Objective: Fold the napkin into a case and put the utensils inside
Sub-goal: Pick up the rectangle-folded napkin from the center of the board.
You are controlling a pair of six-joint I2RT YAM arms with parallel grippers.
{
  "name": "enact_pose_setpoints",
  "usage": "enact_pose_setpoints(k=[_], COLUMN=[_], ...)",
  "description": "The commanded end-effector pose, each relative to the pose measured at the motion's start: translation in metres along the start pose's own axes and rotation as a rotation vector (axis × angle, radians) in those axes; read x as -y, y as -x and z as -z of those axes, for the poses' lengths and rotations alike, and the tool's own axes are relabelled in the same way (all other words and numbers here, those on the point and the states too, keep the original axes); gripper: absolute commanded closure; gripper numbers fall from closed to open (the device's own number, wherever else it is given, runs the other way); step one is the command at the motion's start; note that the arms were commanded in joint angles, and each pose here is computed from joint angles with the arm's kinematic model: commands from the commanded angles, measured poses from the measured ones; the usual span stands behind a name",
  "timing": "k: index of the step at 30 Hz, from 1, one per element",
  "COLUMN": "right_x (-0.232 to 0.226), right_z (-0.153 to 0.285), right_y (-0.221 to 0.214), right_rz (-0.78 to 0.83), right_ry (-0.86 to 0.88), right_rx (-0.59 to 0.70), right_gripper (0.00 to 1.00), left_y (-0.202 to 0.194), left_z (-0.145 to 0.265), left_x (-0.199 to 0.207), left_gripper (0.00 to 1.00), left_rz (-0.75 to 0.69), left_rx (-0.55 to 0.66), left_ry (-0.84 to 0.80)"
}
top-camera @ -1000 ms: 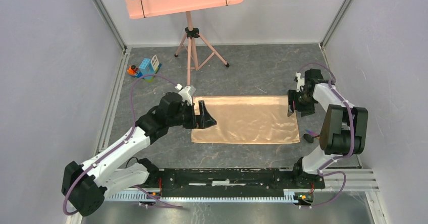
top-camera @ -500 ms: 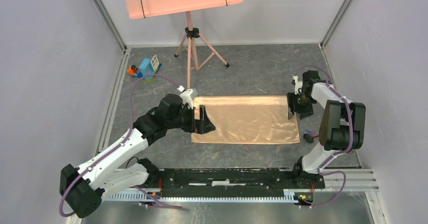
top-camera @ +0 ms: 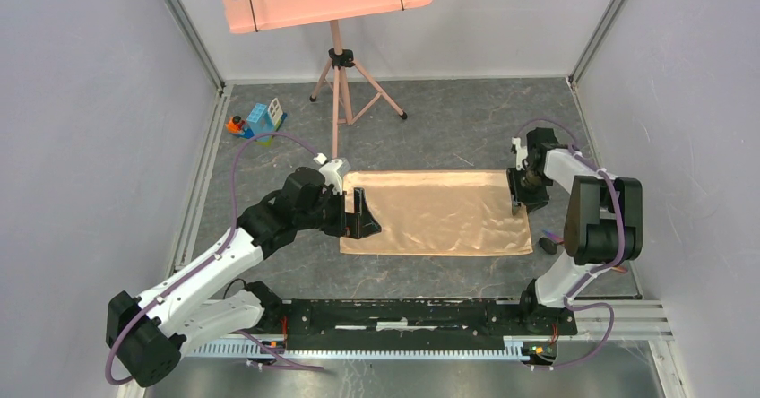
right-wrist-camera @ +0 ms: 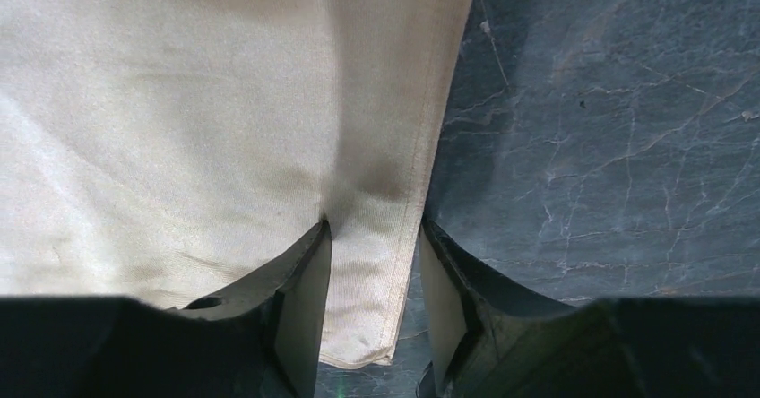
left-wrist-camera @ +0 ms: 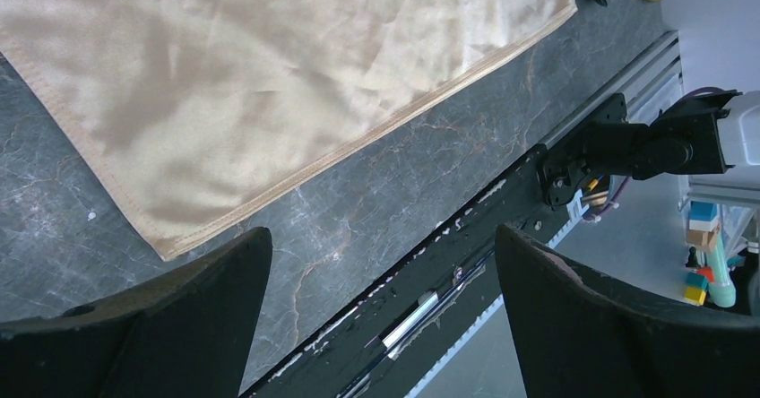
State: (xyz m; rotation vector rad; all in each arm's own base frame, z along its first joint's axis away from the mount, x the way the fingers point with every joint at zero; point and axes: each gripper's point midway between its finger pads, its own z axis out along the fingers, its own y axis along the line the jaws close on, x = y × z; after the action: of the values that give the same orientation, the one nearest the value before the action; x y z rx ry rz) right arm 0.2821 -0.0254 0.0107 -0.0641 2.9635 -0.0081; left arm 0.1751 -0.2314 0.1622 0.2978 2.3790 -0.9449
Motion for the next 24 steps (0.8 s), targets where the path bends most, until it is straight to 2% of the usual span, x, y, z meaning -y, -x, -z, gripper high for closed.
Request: enact_pose_setpoints(k=[1, 4, 7, 11, 13, 19, 24], right_x=[-0.015, -0.021, -0.016, -0.011, -0.005, 0.042, 0.058], right_z=[-0.027, -0.037, -0.045, -0.043, -0.036, 0.006, 0.028], right_y=[-0.011, -0.020, -0.034, -0.030, -0.023, -0.010, 0.002], right_rz=[-0.004, 0.003, 0.033, 0.043, 0.043, 0.007, 0.001], right_ry=[0.037, 0.067, 0.045, 0.016, -0.023, -0.316, -0.423], right_rx=[-0.021, -0.032, -0.062, -0.026, -0.003, 0.073, 0.138], right_gripper=[0.56, 0.67, 0.84, 0.99, 1.00, 1.00, 1.00], left_y=[0.019, 0.018, 0.017, 0.016, 0.015, 0.011, 0.011], left_z=[0.007, 0.008, 0.008, 0.007, 0.006, 0.000, -0.005], left_x=[0.009, 0.008, 0.007, 0.007, 0.007, 0.007, 0.014], left_gripper=[0.00, 0.00, 0.00, 0.00, 0.00, 0.00, 0.00], left_rz=[-0.077, -0.077, -0.077, -0.075, -0.075, -0.062, -0.036], left_rx=[0.050, 0.048, 0.044, 0.036, 0.030, 0.000, -0.012], left_ry=[-0.015, -0.008, -0.004, -0.005, -0.006, -0.013, -0.049])
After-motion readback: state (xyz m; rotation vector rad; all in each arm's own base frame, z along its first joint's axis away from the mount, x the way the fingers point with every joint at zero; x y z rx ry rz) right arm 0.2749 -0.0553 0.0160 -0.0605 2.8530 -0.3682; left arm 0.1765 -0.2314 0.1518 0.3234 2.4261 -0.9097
